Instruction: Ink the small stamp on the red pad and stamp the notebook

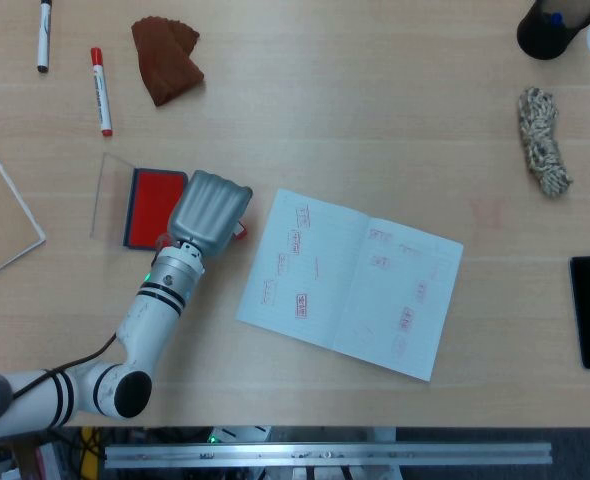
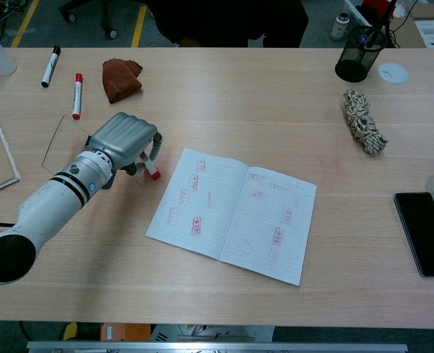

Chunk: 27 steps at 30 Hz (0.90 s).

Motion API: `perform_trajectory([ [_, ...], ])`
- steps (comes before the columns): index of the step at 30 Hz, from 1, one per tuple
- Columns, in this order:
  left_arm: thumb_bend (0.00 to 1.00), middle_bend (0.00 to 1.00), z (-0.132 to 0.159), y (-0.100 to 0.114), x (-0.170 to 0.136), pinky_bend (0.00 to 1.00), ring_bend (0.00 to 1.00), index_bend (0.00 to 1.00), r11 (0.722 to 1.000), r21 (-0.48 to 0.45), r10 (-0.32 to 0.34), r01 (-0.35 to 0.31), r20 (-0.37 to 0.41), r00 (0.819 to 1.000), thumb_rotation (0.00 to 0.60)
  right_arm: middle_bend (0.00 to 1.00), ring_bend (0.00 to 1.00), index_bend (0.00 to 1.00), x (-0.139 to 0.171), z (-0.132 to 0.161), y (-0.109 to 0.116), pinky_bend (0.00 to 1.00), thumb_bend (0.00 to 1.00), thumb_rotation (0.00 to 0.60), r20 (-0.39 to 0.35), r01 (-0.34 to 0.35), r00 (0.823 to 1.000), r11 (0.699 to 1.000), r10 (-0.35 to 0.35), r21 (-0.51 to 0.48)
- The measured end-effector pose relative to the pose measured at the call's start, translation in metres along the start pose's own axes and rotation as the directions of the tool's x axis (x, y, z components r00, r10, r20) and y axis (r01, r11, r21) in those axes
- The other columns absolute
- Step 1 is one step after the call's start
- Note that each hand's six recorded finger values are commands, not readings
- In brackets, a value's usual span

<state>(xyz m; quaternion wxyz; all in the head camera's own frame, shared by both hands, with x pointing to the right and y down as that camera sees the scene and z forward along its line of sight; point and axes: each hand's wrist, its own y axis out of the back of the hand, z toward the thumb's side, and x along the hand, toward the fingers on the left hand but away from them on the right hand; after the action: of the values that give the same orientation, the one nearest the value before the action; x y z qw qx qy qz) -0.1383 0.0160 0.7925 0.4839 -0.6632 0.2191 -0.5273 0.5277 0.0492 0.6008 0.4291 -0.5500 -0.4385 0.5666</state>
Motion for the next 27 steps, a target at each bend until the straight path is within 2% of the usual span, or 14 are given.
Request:
perform_trajectory([
  [9, 0.28, 1.00, -0.001, 0.001, -0.001, 1.00, 1.00, 0.61, 1.000, 0.008, 0.009, -0.009, 0.001, 1.000, 0.600, 0.38, 0.31, 0.32, 0.001, 0.000, 0.000, 0.42, 0.26, 0.600, -0.002, 0.000, 1.000, 1.000, 0.000, 0.001],
  [15, 0.28, 1.00, -0.005, 0.011, -0.005, 1.00, 1.00, 0.61, 0.999, 0.022, 0.038, -0.038, 0.010, 0.999, 0.600, 0.39, 0.31, 0.32, 0.001, 0.001, 0.001, 0.42, 0.26, 0.600, -0.004, 0.001, 1.000, 1.000, -0.001, 0.001],
  [22, 0.28, 1.00, -0.027, 0.030, -0.013, 1.00, 1.00, 0.61, 0.993, 0.059, 0.101, -0.101, 0.000, 0.995, 0.600, 0.38, 0.31, 0.31, 0.000, 0.002, 0.000, 0.42, 0.26, 0.600, -0.011, 0.003, 1.000, 1.000, -0.003, -0.002],
  [27, 0.28, 1.00, -0.050, 0.036, -0.020, 1.00, 1.00, 0.61, 0.987, 0.095, 0.131, -0.129, -0.021, 0.991, 0.600, 0.39, 0.31, 0.31, -0.001, 0.004, 0.000, 0.42, 0.26, 0.600, -0.019, 0.004, 1.000, 1.000, -0.004, -0.003],
])
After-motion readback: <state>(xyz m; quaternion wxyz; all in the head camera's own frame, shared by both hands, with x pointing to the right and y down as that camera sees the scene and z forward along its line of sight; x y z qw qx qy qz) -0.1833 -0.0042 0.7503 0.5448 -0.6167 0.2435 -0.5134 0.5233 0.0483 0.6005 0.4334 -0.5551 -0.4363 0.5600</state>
